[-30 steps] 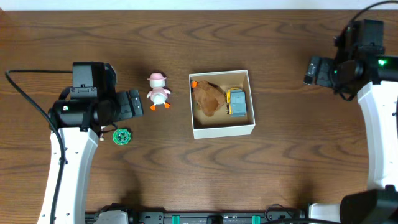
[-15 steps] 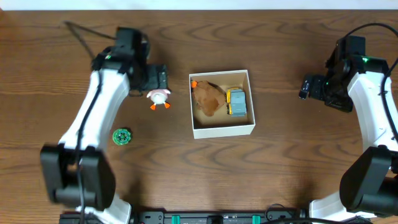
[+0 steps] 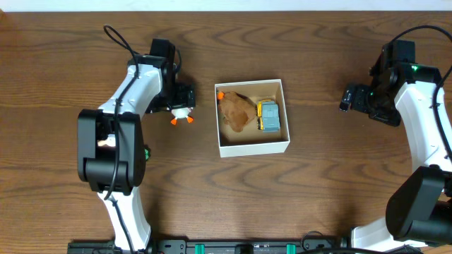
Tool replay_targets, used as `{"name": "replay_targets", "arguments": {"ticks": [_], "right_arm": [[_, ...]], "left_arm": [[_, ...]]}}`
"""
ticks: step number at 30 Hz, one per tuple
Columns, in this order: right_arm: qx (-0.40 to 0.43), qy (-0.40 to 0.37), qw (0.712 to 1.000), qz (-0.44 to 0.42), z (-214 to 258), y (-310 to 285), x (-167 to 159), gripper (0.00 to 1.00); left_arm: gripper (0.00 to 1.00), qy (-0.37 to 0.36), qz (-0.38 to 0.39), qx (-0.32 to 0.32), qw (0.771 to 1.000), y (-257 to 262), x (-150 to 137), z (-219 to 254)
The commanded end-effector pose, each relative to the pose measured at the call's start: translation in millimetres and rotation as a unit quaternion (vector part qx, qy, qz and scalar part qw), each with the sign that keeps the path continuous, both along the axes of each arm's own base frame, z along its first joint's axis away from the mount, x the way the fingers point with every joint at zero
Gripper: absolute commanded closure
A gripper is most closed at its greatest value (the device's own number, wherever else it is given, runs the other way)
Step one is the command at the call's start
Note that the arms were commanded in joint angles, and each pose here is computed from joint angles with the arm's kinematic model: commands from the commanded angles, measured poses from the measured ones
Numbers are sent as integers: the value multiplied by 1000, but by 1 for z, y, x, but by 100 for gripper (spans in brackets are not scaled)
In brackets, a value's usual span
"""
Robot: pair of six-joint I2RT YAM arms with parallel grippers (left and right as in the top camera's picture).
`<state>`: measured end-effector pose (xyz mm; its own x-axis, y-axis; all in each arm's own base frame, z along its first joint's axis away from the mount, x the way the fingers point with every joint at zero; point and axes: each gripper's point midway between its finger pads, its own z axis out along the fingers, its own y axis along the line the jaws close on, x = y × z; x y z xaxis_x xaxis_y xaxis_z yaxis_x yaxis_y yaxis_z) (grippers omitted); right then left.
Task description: Pack container
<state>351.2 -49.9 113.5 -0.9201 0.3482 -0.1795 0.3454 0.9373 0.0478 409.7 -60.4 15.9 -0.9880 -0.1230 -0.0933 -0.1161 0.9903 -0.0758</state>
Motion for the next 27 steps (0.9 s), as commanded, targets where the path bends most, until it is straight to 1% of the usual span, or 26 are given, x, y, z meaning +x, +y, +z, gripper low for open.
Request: {"name": "replay_targets", "arguments": {"ticks": [1,3,4,6,8,9,13,14,15,16,19,22,25,27], "right_arm": [[4,2,1000,1,-2,0,-1,1],[4,2,1000,1,-2,0,-1,1],[4,2,1000,2,-2,0,-1,1],[4,2,1000,2,-2,1,-1,1],[4,2,1000,2,-2,1,-1,1],[4,2,1000,2,-2,1,-1,1],[4,2,1000,1,-2,0,-1,1],[4,2,1000,1,-2,0,-1,1],[4,2,1000,1,-2,0,-1,1],[4,3,1000,2,-2,1,-1,1],[4,2,1000,1,-2,0,-1,1],[4,0,1000,1,-2,0,0,1],[3,-1,1000,1,-2,0,1,1],[3,-1,1000,1,-1,0,1,1]], "left_arm": [[2,-1,5,0,1000,0,4,1],[1,0,5,0,1000,0,3,1],[6,0,5,0,1000,0,3,1],[29,3,5,0,1000,1,1,0],[46,7,5,1,1000,1,0,0],[52,10,5,1,1000,1,-2,0],[69,19,5,2,1000,1,-6,0],[79,20,5,2,1000,2,-7,0],[91,21,5,2,1000,2,-7,0],[94,22,9,2,1000,2,-8,0],[94,22,10,2,1000,2,-11,8],[94,-1,8,-1,1000,0,-9,30],[94,-47,-28,-3,999,-8,-8,68],[94,-81,-68,-3,994,-18,-13,98]]}}
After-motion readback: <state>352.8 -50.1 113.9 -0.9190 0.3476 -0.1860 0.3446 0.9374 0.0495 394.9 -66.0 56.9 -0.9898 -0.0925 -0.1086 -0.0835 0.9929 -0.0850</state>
